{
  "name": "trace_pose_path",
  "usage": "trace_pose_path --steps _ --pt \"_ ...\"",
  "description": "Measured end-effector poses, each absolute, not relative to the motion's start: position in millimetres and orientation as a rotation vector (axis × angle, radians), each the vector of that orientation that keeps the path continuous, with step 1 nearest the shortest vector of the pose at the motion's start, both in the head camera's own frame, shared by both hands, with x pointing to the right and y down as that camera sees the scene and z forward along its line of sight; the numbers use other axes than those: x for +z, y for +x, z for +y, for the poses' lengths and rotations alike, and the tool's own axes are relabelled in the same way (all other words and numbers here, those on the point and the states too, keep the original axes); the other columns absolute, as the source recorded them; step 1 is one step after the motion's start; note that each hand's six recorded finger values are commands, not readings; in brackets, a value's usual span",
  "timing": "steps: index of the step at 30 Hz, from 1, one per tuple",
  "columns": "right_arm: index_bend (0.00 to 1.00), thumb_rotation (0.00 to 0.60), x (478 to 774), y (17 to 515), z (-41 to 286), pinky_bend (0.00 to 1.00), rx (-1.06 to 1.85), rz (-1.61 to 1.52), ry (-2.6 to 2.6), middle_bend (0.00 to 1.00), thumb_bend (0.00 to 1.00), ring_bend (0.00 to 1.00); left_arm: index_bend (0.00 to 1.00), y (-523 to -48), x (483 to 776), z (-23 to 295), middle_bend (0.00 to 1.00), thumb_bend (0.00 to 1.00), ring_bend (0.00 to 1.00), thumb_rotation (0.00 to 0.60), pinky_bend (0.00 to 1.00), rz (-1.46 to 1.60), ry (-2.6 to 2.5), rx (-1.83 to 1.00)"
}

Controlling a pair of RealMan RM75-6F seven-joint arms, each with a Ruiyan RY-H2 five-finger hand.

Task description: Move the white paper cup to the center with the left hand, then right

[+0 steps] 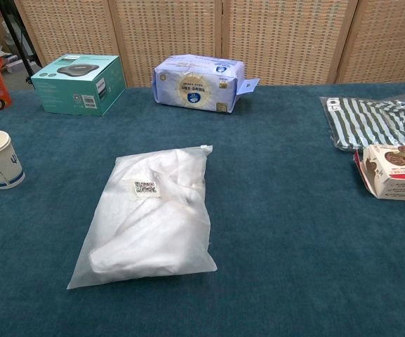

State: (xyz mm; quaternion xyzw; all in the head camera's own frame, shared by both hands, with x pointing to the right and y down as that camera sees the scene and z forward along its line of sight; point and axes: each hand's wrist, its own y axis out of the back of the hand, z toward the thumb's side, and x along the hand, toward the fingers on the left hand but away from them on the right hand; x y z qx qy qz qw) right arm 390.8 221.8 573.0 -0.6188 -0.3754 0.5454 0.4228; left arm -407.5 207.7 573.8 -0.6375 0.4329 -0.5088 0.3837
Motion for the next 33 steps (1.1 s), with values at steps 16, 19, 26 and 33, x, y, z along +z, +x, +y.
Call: trace_pose_path --steps 16,19,26,33 --pt "0.00 0.600 571.1 390.9 219.1 0.00 1.358 -0.954 -1.548 0.00 0.13 0.00 0.00 -409.4 577.1 206.7 0.00 0.21 0.00 0.600 0.00 1.104 -1.635 -1.306" --pt "0.00 0.600 570.8 392.3 218.7 0.00 1.360 -0.959 -1.547 0.00 0.13 0.00 0.00 -409.8 576.7 206.8 0.00 0.21 0.00 0.600 0.00 1.106 -1.633 -1.306" --pt "0.00 0.600 567.6 395.2 218.4 0.00 1.357 -0.974 -1.542 0.00 0.13 0.00 0.00 -408.0 575.7 207.1 0.00 0.21 0.00 0.600 0.00 1.106 -1.630 -1.302" --pt "0.00 0.600 568.9 396.4 218.8 0.00 1.367 -0.973 -1.542 0.00 0.13 0.00 0.00 -413.6 575.0 203.5 0.00 0.21 0.00 0.600 0.00 1.141 -1.626 -1.320"
